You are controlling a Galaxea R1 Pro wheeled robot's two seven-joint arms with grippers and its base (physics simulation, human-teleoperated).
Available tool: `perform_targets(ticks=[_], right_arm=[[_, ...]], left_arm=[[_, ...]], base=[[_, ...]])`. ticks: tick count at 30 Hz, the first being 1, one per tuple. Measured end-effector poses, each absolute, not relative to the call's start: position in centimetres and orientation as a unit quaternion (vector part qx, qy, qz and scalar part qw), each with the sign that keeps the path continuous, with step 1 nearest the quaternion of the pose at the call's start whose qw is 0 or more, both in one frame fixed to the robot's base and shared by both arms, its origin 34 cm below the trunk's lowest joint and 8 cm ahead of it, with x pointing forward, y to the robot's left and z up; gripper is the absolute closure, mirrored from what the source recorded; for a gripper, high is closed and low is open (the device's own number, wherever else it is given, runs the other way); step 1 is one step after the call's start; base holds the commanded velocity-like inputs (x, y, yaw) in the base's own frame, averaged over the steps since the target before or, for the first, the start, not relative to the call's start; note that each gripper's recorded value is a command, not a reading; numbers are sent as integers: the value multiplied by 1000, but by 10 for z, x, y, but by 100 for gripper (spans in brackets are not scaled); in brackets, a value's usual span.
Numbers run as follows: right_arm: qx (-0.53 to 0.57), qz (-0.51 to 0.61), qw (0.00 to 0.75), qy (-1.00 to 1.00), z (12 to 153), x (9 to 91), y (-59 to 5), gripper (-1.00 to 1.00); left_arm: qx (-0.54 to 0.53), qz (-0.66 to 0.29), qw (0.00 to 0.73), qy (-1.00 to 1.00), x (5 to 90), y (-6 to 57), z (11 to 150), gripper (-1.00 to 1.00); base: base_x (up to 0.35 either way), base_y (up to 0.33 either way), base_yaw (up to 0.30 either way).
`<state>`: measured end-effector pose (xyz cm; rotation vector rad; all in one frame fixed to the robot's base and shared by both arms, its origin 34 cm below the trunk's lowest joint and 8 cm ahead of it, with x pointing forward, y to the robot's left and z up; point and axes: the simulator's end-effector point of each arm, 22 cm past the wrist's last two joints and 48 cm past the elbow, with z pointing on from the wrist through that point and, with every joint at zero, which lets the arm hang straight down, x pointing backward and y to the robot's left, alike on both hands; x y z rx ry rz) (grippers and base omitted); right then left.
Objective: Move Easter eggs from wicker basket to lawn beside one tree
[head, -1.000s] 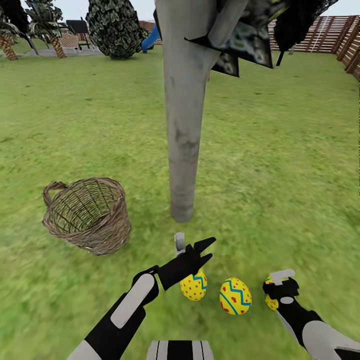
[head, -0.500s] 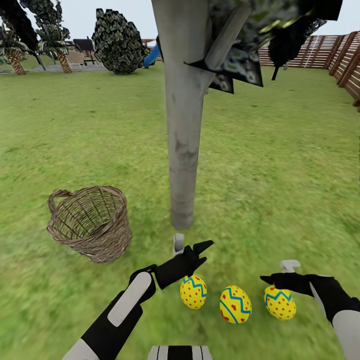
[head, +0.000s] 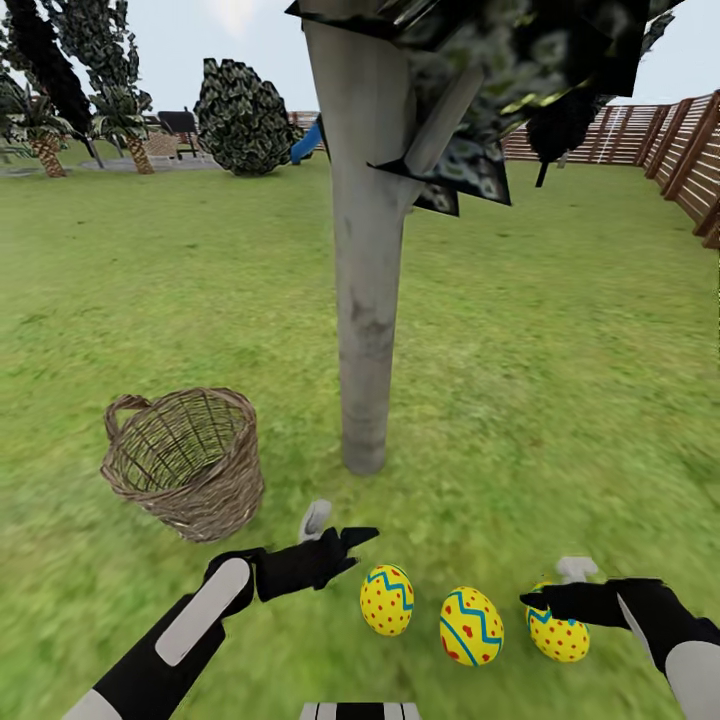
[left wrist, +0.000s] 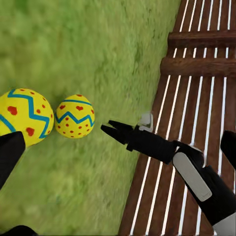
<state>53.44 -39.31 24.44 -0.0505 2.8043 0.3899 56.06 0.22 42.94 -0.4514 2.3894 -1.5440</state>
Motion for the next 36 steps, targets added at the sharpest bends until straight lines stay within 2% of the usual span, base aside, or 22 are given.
perform_targets(ticks=[5,12,18,29,36], right_arm=[[-15,150,120,981,232,501,-382,-100],[-28,157,92,983,217,457,-369,-100],[-44,151,92,983,221,450,-371,-100],[-54,148,112,981,232,451,-370,-100],[-46,162,79,982,230,418,-358,-100]], left_arm=[[-148,-514,126,836,547,13,421,-100],[-114,-442,102,884,510,36,381,-100],[-128,-380,88,912,497,72,338,-100],[-126,-293,111,941,493,122,301,-100],[-144,-231,108,956,481,164,274,-100]], base=[[0,0,0],[0,0,0],[0,0,0],[0,0,0],[0,0,0]])
